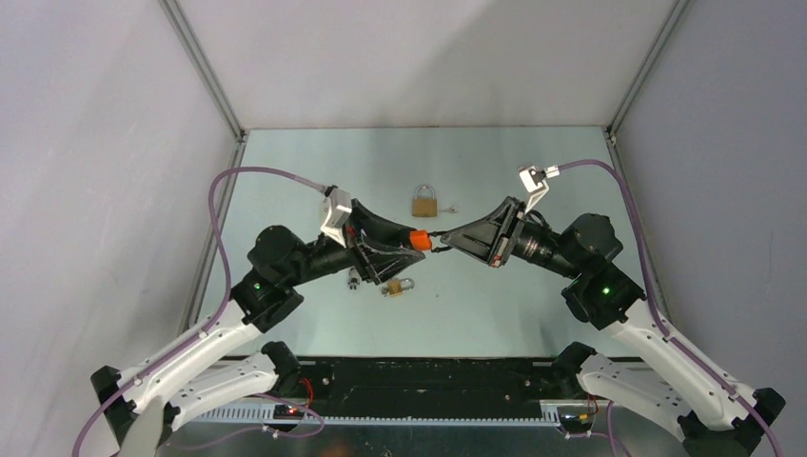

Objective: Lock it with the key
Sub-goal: Lock the lock.

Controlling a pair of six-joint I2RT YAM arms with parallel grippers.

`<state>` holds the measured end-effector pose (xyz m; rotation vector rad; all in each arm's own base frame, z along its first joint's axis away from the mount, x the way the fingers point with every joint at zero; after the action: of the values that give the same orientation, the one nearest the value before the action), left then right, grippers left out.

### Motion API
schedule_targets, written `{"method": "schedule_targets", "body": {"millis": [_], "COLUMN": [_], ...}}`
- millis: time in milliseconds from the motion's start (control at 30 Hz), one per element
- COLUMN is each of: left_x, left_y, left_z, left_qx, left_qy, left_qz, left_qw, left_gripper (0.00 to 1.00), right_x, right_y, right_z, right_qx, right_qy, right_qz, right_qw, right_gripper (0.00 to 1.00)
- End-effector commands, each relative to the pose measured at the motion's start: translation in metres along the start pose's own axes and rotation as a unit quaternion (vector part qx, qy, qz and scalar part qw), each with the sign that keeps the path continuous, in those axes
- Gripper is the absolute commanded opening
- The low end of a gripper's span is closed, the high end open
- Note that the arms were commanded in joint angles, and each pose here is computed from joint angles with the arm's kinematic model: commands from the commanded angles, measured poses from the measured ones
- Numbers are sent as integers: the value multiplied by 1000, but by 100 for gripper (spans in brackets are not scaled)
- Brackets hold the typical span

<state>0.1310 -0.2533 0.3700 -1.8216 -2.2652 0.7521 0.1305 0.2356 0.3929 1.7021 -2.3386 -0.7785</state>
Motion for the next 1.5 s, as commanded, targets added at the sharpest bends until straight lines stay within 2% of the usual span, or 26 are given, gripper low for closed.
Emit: {"method": "schedule_targets", "body": {"millis": [0,133,267,400,533,567,633,733,800,833,867,933,1000,1067,1233,1467], "left_x": [1,-1,-4,-4,-4,-5,-5,-4,-3,-3,-2,0,1,3,8,10], "left_y": [-16,-19,-23,-27,-30,-30,-29,-29,-28,-26,-27,-28,-28,-31,-36,-37], "left_z": [-17,-14,-15,-17,-17,-16,-14,-16,-19,-20,-21,-22,-20,-16,-4,0], "left_qx": [11,30,45,46,47,50,52,58,66,69,74,76,73,67,53,48], "left_qy": [-57,-52,-51,-52,-49,-48,-46,-52,-59,-61,-61,-60,-54,-40,-7,5], "left_qz": [37,55,67,82,93,93,93,88,82,79,79,83,86,97,123,124], "left_qw": [998,997,995,994,993,993,993,993,993,993,992,992,992,992,991,991], "left_gripper": [54,50,54,49,21,11,1,0,0,0,0,0,0,0,0,0], "right_x": [3,2,2,2,1,1,0,1,3,4,7,14,21,27,33,29], "right_y": [28,32,33,33,32,31,31,28,22,18,16,11,9,6,9,28], "right_z": [-38,-41,-43,-43,-42,-42,-41,-34,-26,-23,-18,-12,-9,-4,-1,-4], "right_qx": [17,15,15,12,11,11,16,35,61,82,87,108,126,141,169,186], "right_qy": [-74,-83,-88,-89,-88,-87,-84,-68,-50,-45,-32,-14,-1,15,25,19], "right_qz": [-36,-41,-44,-41,-39,-39,-40,-37,-25,-17,-14,-10,-11,-10,-26,-103], "right_qw": [996,996,995,995,995,995,996,996,997,995,996,994,992,990,985,977], "right_gripper": [0,0,0,0,0,0,0,0,11,22,28,46,56,62,64,58]}}
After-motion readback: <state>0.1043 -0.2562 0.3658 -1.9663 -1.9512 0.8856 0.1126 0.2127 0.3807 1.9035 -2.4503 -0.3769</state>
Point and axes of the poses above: each gripper's point midway between its finger pads, its own x axis back along the fingers, its own y axis along the line the jaws close on, z = x × y, the point moved 4 cm from there along x, back along the fingers, and after that the axes turned 14 degrees about x, right-handed, at the moved point
